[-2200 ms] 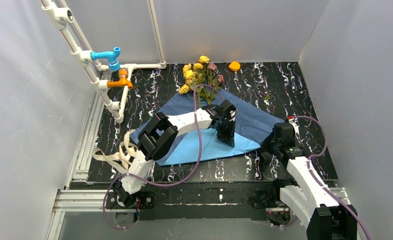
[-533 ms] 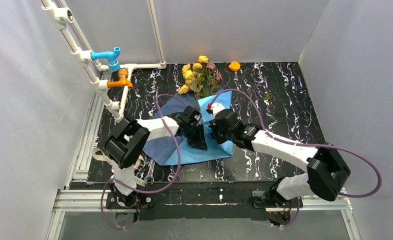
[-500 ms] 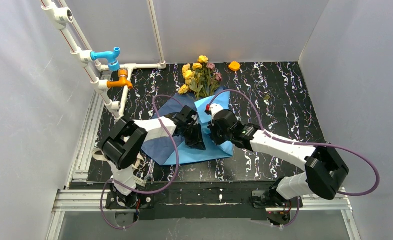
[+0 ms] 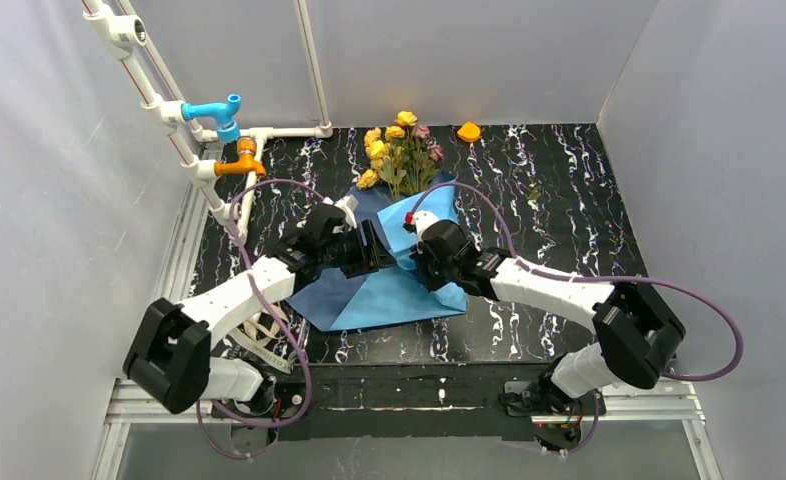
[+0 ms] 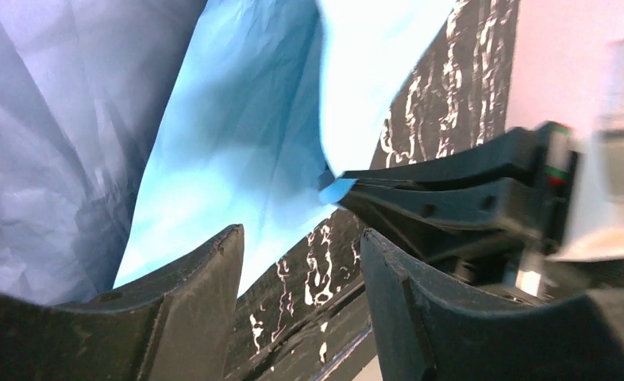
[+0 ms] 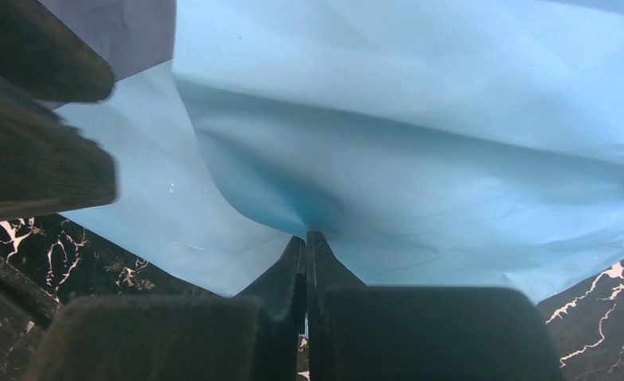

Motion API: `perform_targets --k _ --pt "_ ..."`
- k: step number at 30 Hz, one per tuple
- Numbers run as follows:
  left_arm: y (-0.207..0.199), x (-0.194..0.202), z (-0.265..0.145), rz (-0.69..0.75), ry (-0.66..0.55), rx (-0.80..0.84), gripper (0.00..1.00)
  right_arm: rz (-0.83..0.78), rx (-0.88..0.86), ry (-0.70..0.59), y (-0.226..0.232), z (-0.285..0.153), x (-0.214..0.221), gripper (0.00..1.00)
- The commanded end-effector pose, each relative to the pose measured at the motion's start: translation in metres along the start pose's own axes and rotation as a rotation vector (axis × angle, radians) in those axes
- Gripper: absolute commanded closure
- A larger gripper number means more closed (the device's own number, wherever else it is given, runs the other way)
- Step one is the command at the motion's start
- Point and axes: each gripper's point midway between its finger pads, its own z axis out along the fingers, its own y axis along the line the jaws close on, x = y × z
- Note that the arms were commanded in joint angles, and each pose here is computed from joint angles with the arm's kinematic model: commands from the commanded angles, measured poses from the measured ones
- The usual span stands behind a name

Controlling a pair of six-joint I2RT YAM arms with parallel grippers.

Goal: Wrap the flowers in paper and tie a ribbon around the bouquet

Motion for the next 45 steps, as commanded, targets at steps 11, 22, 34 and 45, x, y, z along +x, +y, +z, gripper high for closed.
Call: perform_targets --k 11,22,34,45 --pt "-0.011 -0.058 0.014 0.051 -0.185 0.034 0.36 -0.007 -0.031 -0.018 0.008 0.007 -0.01 0.99" --pt "-0.024 -0.076 0.046 0.007 -0.165 0.15 0.78 -0.022 -0.067 -0.011 0.014 0.007 -0.01 0.99" --pt "0.007 -0.067 0.053 0.004 -0.156 0.093 1.0 0.028 -0.069 -0.069 0.019 -0.006 -0.037 0.48" --pt "0.034 -0.061 0.052 -0.026 -0.144 0.05 1.0 0.222 -0.119 -0.231 -0.008 -0.037 -0.117 0.22"
